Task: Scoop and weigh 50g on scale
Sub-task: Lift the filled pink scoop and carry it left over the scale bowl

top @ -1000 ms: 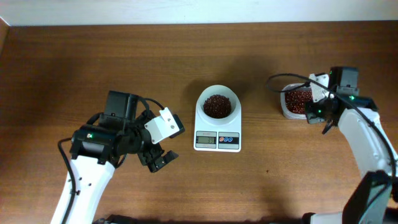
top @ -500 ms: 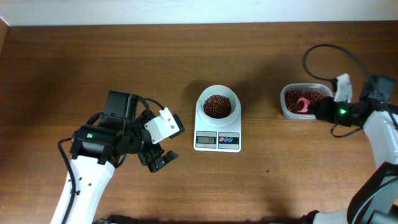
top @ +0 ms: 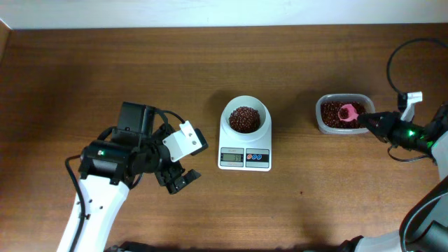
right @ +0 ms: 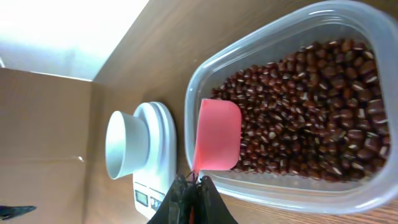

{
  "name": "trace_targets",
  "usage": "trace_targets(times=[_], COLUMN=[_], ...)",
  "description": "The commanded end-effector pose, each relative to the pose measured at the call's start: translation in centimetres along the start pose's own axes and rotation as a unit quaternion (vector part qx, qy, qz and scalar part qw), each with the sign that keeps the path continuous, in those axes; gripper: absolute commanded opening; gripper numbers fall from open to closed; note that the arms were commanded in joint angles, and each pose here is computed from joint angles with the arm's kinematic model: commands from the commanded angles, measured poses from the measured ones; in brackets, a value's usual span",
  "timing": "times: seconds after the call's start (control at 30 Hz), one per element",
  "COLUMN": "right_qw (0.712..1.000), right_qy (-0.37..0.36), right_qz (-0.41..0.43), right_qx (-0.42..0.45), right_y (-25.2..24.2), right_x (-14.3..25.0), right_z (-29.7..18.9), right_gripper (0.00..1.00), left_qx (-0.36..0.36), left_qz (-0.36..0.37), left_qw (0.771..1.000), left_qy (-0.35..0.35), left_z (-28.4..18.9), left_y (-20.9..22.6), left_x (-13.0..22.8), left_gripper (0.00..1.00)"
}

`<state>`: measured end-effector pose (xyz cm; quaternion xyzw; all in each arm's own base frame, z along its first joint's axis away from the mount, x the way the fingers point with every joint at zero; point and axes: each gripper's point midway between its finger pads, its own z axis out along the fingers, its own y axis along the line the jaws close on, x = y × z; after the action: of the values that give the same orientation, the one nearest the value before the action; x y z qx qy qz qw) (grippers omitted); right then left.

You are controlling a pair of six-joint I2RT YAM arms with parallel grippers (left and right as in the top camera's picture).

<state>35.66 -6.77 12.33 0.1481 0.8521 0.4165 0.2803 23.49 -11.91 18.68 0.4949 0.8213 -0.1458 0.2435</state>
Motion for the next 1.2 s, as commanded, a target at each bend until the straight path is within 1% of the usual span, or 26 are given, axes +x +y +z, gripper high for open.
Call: trace_targets(times=[0.0, 0.1, 0.2, 0.43, 0.5, 0.8, 0.9, 0.97, 1.03, 1.07, 1.13, 1.17], right_qw=[0.998, 0.994, 0.99, 0.974, 0.97, 0.953, 0.953, 0.953, 0.946, 0.942, 0.944, 0.937], right_qy=[-0.006, 0.001, 0.034, 0.122, 0.139, 0.185, 0.187, 0.179, 0.17, 0.165, 0.157, 0.156], right_qz=[-0.001, -0.007, -0.024, -0.072, -0.069, -0.098, -0.122, -0.165, -0.219, -0.249, -0.272, -0.295], right_qx=[-0.061, -0.105, -0.136, -0.179, -0.186, -0.219, -0.207, -0.178, -0.17, -0.153, -0.105, -0.107], right_y=[2.0, 3.9, 6.3, 11.2, 12.4, 16.9, 17.2, 17.1, 17.3, 17.0, 15.8, 16.0], right_x=[-0.3, 0.0, 1.2, 5.3, 6.0, 8.5, 9.0, 9.4, 9.7, 9.8, 9.7, 9.9], right_z=[-0.1, 0.4, 2.2, 6.7, 7.7, 11.2, 12.2, 13.7, 14.5, 15.2, 16.1, 16.2], right_gripper=[0.04, 0.04, 0.04, 0.04, 0.04, 0.04, 0.04, 0.04, 0.04, 0.04, 0.04, 0.04], left_qx=[0.004, 0.004, 0.004, 0.004, 0.004, 0.004, 0.004, 0.004, 0.004, 0.004, 0.004, 0.004], left_qz=[0.005, 0.005, 0.006, 0.006, 0.005, 0.005, 0.006, 0.006, 0.006, 0.006, 0.006, 0.006], left_qw=[1.0, 1.0, 1.0, 1.0, 1.0, 1.0, 1.0, 1.0, 1.0, 1.0, 1.0, 1.0], left_qy=[-0.003, -0.003, -0.003, -0.003, -0.003, -0.003, -0.003, -0.003, -0.003, -0.003, -0.003, -0.003], left_z=[0.0, 0.0, 0.0, 0.0, 0.0, 0.0, 0.0, 0.0, 0.0, 0.0, 0.0, 0.0], left_y=[-0.1, -0.1, -0.1, -0.1, -0.1, -0.1, -0.1, -0.1, -0.1, -0.1, -0.1, -0.1], left_x=[0.0, 0.0, 0.0, 0.0, 0.0, 0.0, 0.0, 0.0, 0.0, 0.0, 0.0, 0.0], left_gripper=[0.99, 0.99, 0.99, 0.99, 0.99, 0.99, 0.99, 0.99, 0.99, 0.99, 0.99, 0.99])
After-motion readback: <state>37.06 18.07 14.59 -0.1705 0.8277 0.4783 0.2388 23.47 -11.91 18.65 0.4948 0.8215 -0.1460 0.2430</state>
